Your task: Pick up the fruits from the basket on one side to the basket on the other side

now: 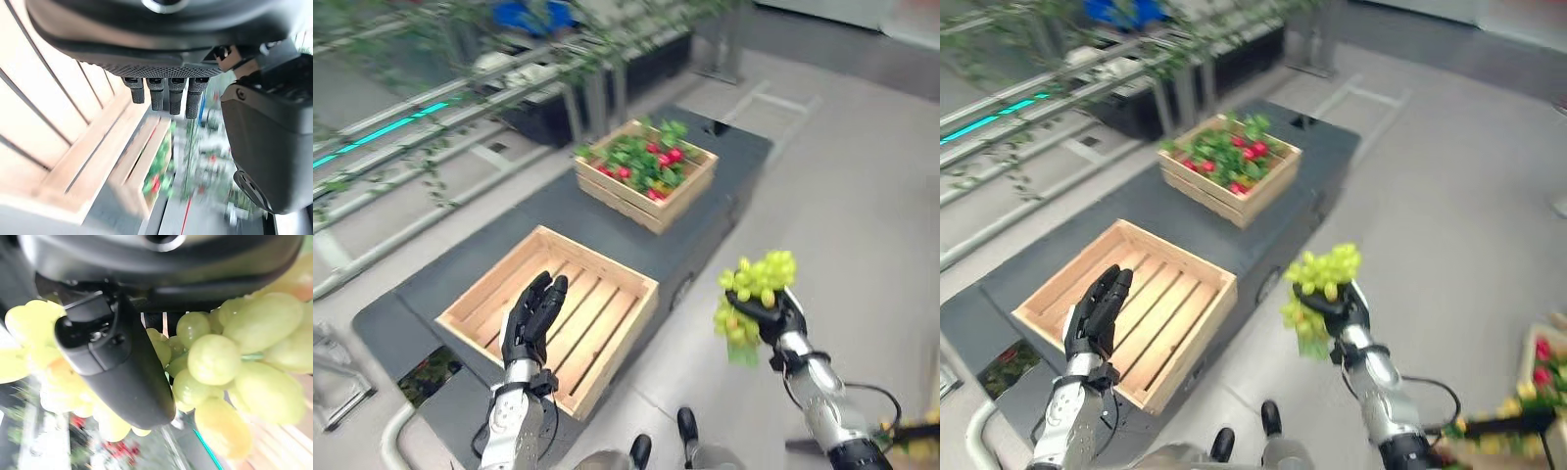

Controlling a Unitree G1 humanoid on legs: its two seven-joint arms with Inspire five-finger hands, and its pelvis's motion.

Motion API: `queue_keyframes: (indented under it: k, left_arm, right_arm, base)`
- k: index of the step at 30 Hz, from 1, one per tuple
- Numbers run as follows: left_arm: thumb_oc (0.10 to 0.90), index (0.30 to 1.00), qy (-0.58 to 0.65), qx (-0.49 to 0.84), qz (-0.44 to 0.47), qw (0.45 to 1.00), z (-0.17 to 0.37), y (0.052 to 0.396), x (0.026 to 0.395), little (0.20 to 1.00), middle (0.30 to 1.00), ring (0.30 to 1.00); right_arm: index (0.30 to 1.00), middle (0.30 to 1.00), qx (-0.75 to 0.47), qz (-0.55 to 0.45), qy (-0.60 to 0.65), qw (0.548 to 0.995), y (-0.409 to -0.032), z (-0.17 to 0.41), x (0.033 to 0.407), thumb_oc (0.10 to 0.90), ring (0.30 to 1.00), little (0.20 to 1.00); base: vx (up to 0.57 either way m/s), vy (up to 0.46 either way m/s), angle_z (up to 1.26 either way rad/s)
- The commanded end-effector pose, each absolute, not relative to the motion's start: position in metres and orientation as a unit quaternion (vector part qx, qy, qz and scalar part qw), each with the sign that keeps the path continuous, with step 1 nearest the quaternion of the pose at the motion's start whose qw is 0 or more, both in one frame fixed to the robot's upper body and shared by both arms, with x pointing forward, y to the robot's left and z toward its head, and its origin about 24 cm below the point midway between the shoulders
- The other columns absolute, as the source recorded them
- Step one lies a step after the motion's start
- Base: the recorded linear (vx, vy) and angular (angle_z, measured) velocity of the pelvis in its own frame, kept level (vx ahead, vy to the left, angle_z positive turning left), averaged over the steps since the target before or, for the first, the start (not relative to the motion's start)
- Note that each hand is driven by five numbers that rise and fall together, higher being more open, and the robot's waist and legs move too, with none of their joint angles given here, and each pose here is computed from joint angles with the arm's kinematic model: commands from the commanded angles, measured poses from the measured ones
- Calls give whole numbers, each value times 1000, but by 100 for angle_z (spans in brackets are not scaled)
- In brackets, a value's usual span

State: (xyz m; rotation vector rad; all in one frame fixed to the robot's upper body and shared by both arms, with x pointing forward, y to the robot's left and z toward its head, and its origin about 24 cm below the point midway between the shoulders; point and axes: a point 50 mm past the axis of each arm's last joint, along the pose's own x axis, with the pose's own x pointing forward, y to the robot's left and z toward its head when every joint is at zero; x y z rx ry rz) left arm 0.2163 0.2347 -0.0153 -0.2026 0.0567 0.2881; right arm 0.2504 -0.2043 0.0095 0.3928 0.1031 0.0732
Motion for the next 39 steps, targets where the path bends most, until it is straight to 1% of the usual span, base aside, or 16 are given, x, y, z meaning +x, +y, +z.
queue_keyframes:
  k: [1, 4, 8, 11, 14, 16, 18, 22, 24, 25, 27, 28, 32, 35, 38, 39]
  left_arm:
    - [800, 900, -131, -24, 98, 986, 50, 236, 255, 900, 900, 900]
    - [800, 900, -120, 10, 89, 989, 50, 234, 258, 900, 900, 900]
    - [800, 900, -109, -1, 91, 990, 47, 234, 260, 900, 900, 900]
    - [800, 900, -122, 3, 75, 990, 53, 221, 270, 900, 900, 900]
    - [800, 900, -121, 13, 78, 989, 55, 219, 272, 900, 900, 900]
    - [800, 900, -110, 24, 117, 987, 53, 233, 265, 900, 900, 900]
    - [800, 900, -106, 30, 119, 987, 56, 243, 258, 900, 900, 900]
    - [800, 900, -78, 20, 109, 991, 48, 243, 257, 900, 900, 900]
    - [800, 900, -68, 8, 133, 989, 42, 245, 254, 900, 900, 900]
    - [800, 900, -62, -3, 158, 985, 37, 249, 251, 900, 900, 900]
    - [800, 900, -59, -20, 159, 985, 36, 246, 252, 900, 900, 900]
    - [800, 900, -71, -12, 142, 987, 41, 239, 255, 900, 900, 900]
    - [800, 900, -69, 10, 134, 989, 39, 223, 263, 900, 900, 900]
    - [800, 900, -62, -5, 148, 987, 37, 227, 259, 900, 900, 900]
    - [800, 900, -65, -18, 163, 984, 37, 229, 255, 900, 900, 900]
    - [800, 900, -64, -21, 178, 982, 35, 232, 251, 900, 900, 900]
  right_arm:
    - [300, 300, 188, 59, -116, 974, -202, 65, 264, 400, 300, 300]
    - [300, 300, 200, 59, -110, 972, -202, 63, 260, 400, 300, 300]
    - [300, 300, 206, 67, -108, 970, -199, 63, 257, 400, 300, 300]
    - [300, 300, 209, 82, -115, 968, -192, 66, 255, 400, 300, 300]
    - [300, 300, 217, 91, -114, 965, -190, 66, 254, 400, 300, 300]
    - [300, 300, 222, 140, -108, 959, -183, 68, 254, 400, 300, 300]
    - [300, 300, 213, 164, -112, 957, -178, 72, 254, 400, 300, 300]
    - [300, 300, 197, 188, -102, 957, -172, 70, 253, 400, 300, 300]
    - [300, 300, 195, 216, -96, 952, -164, 70, 252, 400, 300, 300]
    - [300, 300, 190, 254, -91, 944, -157, 67, 248, 400, 300, 300]
    - [300, 300, 178, 248, -83, 949, -156, 68, 252, 400, 300, 300]
    - [300, 300, 177, 252, -92, 947, -158, 73, 254, 400, 300, 300]
    - [300, 300, 159, 293, -75, 940, -157, 73, 255, 400, 300, 300]
    - [300, 300, 143, 333, -46, 931, -157, 67, 250, 400, 300, 300]
    - [300, 300, 141, 380, -20, 914, -159, 66, 248, 400, 300, 300]
    - [300, 300, 145, 409, -5, 901, -156, 66, 250, 400, 300, 300]
  base:
    - [-38, 77, -29]
    - [-74, 163, -47]
    - [-91, 172, -13]
    - [-146, 258, -31]
    - [-97, 145, -40]
    - [-122, 105, -81]
    - [-124, 90, -133]
    - [-43, -27, -73]
    - [53, -159, -15]
    - [83, -233, -46]
    - [-7, -173, -96]
    - [-49, -129, -109]
    - [-30, -112, -22]
    - [-21, -85, -4]
    - [-104, -20, -2]
    - [-155, 72, -10]
